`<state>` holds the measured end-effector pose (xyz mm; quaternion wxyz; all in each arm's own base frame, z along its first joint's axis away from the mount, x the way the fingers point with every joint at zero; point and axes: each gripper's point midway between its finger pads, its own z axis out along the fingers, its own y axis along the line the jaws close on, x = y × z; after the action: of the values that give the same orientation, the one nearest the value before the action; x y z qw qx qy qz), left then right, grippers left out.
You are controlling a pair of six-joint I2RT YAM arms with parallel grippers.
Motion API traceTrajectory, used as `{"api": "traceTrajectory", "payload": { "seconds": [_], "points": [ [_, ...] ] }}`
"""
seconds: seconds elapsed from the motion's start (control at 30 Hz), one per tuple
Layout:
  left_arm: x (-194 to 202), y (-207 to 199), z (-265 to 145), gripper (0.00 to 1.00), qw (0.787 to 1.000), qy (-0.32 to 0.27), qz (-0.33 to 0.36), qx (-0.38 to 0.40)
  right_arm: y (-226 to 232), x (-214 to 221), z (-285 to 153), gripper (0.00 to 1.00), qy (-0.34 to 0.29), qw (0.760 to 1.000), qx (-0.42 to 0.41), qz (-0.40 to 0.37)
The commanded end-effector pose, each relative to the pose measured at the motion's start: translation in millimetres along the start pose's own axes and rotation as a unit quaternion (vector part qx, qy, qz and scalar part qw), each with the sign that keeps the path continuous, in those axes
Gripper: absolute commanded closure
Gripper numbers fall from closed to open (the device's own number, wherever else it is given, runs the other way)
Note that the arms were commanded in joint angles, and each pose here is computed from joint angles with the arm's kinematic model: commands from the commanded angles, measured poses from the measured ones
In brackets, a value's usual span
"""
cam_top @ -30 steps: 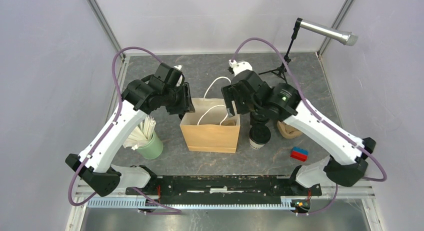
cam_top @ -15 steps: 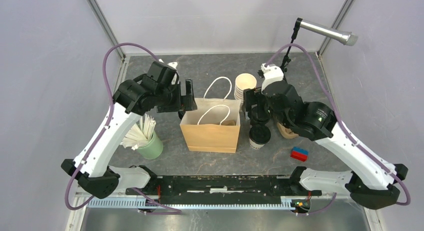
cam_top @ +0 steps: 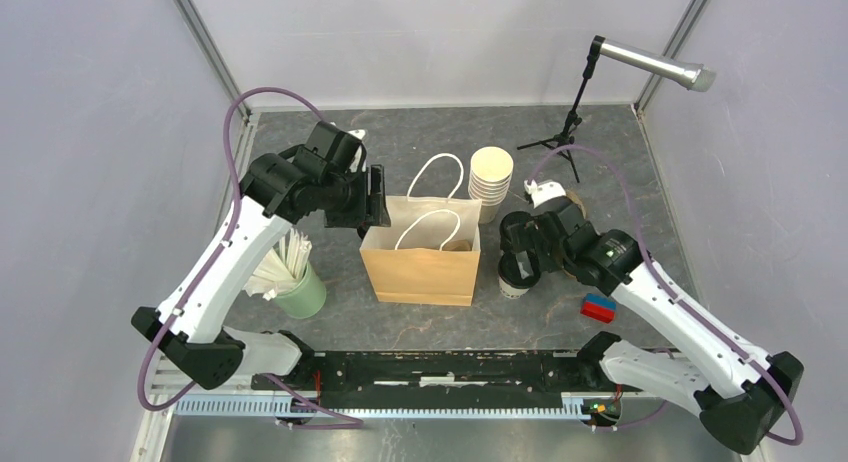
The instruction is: Pack the takeout coffee
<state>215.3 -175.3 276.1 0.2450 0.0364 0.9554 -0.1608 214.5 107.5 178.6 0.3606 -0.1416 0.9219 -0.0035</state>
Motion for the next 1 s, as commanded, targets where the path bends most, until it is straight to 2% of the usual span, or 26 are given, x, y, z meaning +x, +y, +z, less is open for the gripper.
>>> {"api": "traceTrajectory", "payload": {
  "seconds": [0.0,0.23,0.47,0.63,0.87,0.9,0.97],
  "points": [
    [-4,-6,-1,0.30,1.000,-0.003,0.014,0.020,16,10,14,0.02,-0.009,0.999,-0.051,-0.006],
    [-12,-6,-12,0.22,0.999,-0.020,0.026,0.018,34,15,30,0.03,-0.007,0.994,-0.099,-0.044],
    [-13,-4,-13,0.22,0.999,-0.025,0.028,0.013,36,2,19,0.05,0.019,0.991,-0.109,-0.070],
    [-17,-5,-16,0.22,0.999,-0.035,0.024,0.015,32,-17,4,0.05,0.007,0.991,-0.108,-0.079],
    [-21,-1,-20,0.20,0.998,-0.055,0.024,0.007,40,-5,5,0.05,0.030,0.988,-0.131,-0.081],
    [-21,0,-20,0.20,0.998,-0.055,0.024,0.005,40,-4,5,0.00,0.033,0.988,-0.131,-0.081],
    [-20,0,-20,0.19,0.998,-0.055,0.025,0.004,39,0,7,0.01,0.041,0.987,-0.127,-0.084]
  ]
}}
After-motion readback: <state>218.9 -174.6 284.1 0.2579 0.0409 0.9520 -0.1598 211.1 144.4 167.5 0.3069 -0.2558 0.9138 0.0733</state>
